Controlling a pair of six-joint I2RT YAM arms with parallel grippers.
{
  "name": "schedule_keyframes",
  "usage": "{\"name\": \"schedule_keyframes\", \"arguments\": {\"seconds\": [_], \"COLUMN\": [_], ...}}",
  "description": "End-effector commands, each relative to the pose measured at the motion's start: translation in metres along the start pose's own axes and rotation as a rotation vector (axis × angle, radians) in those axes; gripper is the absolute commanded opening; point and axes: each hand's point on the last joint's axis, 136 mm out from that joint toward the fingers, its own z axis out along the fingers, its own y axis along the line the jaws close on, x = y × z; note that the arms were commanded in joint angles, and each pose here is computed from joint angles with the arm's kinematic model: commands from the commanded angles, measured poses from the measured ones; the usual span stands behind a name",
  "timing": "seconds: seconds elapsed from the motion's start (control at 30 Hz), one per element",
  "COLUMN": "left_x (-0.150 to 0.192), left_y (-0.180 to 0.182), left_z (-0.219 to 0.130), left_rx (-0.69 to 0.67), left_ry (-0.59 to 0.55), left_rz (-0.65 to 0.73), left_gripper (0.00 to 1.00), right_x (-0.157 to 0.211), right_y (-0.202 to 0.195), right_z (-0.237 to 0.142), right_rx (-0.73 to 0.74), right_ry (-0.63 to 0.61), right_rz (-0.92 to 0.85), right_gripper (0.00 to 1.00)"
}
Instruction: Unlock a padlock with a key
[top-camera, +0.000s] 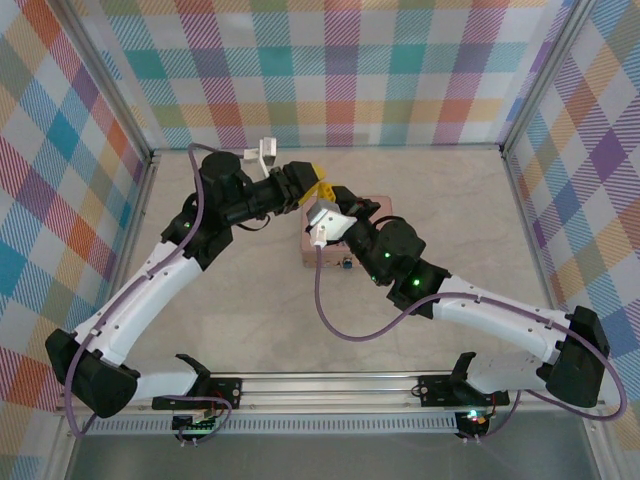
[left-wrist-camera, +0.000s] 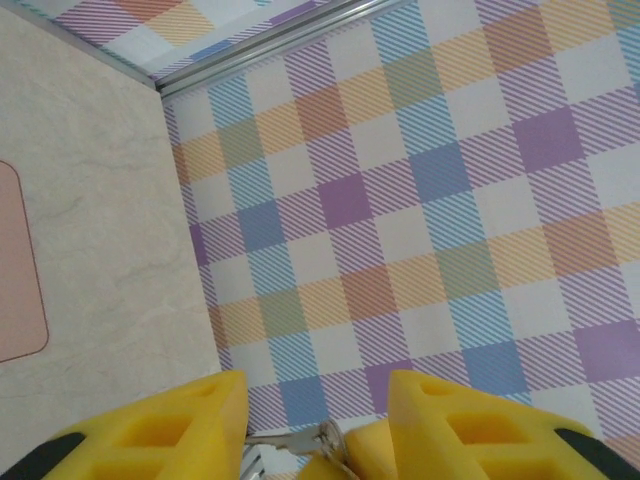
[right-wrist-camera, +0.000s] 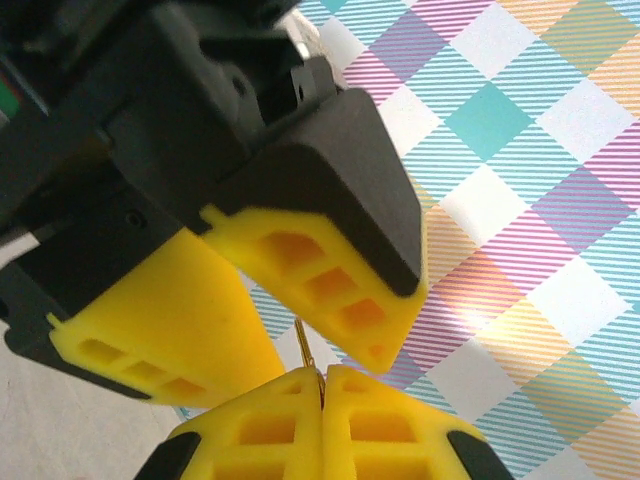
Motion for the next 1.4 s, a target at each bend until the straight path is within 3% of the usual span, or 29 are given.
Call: {"name": "schedule_keyframes", "arguments": {"seconds": [0.0,0.37,0.5,0.67,0.87,1.0,1.2,1.37], "left_x": [-0.003,-0.002,-0.002,-0.002,-0.005,-0.006,-0.001,0.015], "left_y": [-0.013,-0.008,-0.004,0.001,0.014,0.021,0.03,0.033], "left_z": [-0.012,-0.007,-0.005,-0.005,-0.006,-0.01,-0.014,-0.008], "left_rx": [0.039,0.036,0.032,0.021,-0.037,-0.073,-0.081,-0.021], "left_ry": [-0.025,-0.007,-0.006,-0.015,-0.035,-0.047,-0.051,-0.004], "left_rz": [0.006,-0.001,0.002,0.029,0.102,0.189,0.328,0.379], "left_gripper": [0.38,0.01,0.0,0.0,0.0,0.0,0.0,0.0], "right_x": [0.001,0.002,0.002,0.006,0.03,0.052,0.061,0.053], "right_y": [-0.004,-0.001,-0.001,-0.008,-0.016,-0.021,-0.006,0.003], "right_z": [-0.003,-0.007,-0.01,-0.017,-0.032,-0.045,-0.059,-0.056], "right_rx": [0.028,0.02,0.008,-0.004,-0.021,-0.047,-0.264,-0.448], "right_ry": [0.003,-0.009,-0.012,0.011,0.098,0.194,0.278,0.167], "right_rz": [0.001,0.005,0.029,0.122,0.286,0.508,1.041,1.452], "right_gripper": [0.0,0.0,0.01,0.37,0.41,0.43,0.49,0.56]}}
